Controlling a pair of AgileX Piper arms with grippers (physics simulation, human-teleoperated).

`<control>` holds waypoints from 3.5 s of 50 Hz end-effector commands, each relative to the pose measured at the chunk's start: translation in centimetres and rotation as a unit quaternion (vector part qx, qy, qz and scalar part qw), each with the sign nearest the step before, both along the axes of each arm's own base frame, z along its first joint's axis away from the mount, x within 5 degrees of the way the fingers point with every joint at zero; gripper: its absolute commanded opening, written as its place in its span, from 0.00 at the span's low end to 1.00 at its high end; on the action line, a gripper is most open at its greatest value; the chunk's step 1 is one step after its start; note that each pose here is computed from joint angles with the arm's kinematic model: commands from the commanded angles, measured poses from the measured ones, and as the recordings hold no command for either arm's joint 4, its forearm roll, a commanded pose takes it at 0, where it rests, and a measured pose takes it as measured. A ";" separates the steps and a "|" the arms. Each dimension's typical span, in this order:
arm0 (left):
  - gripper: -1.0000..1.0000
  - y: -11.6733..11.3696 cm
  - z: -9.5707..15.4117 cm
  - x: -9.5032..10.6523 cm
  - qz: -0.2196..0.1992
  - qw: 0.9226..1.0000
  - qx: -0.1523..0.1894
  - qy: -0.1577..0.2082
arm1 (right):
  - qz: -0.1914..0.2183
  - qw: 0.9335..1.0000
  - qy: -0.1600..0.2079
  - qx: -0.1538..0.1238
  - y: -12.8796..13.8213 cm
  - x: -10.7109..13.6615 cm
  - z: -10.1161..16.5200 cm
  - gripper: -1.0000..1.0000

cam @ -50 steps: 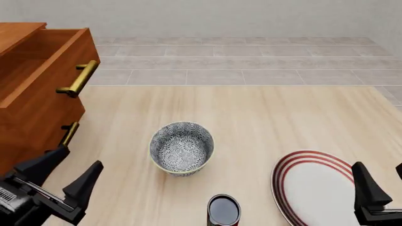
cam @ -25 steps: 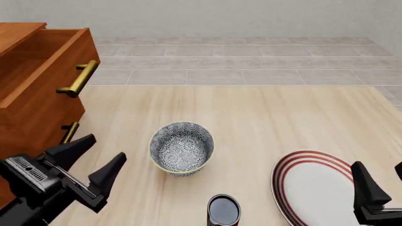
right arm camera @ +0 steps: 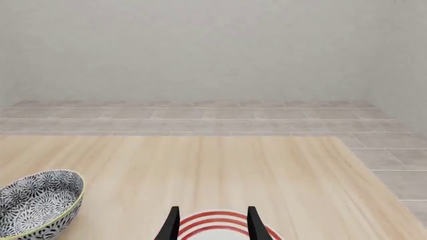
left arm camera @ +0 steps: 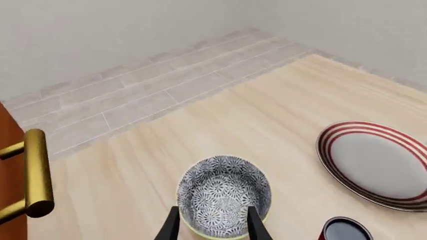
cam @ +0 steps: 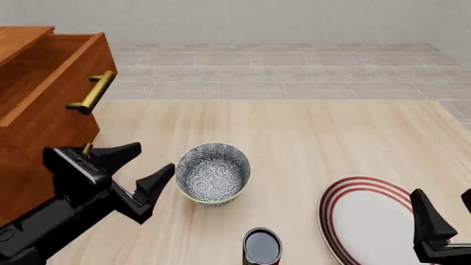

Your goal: Put the bowl on top of the cabinet.

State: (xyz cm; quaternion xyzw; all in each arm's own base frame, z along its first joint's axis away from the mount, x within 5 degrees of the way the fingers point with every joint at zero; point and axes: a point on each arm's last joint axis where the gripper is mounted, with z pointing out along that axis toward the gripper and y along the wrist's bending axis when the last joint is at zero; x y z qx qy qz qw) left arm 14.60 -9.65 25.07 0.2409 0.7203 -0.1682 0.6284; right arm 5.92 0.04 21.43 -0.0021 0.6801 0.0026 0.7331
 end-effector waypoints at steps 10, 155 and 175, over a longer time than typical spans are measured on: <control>1.00 -1.2 -0.9 3.0 0.017 0.997 0.034 0.066 | 0.000 1.000 0.001 0.000 0.0 0.1 0.0 1.00; 1.00 -2.3 -7.0 11.1 0.106 0.969 0.021 0.222 | -0.012 1.000 0.010 0.000 -0.1 0.3 -0.2 1.00; 1.00 -2.4 -8.1 11.4 0.111 0.965 0.019 0.239 | -0.012 1.000 0.011 0.000 -0.1 0.2 -0.2 1.00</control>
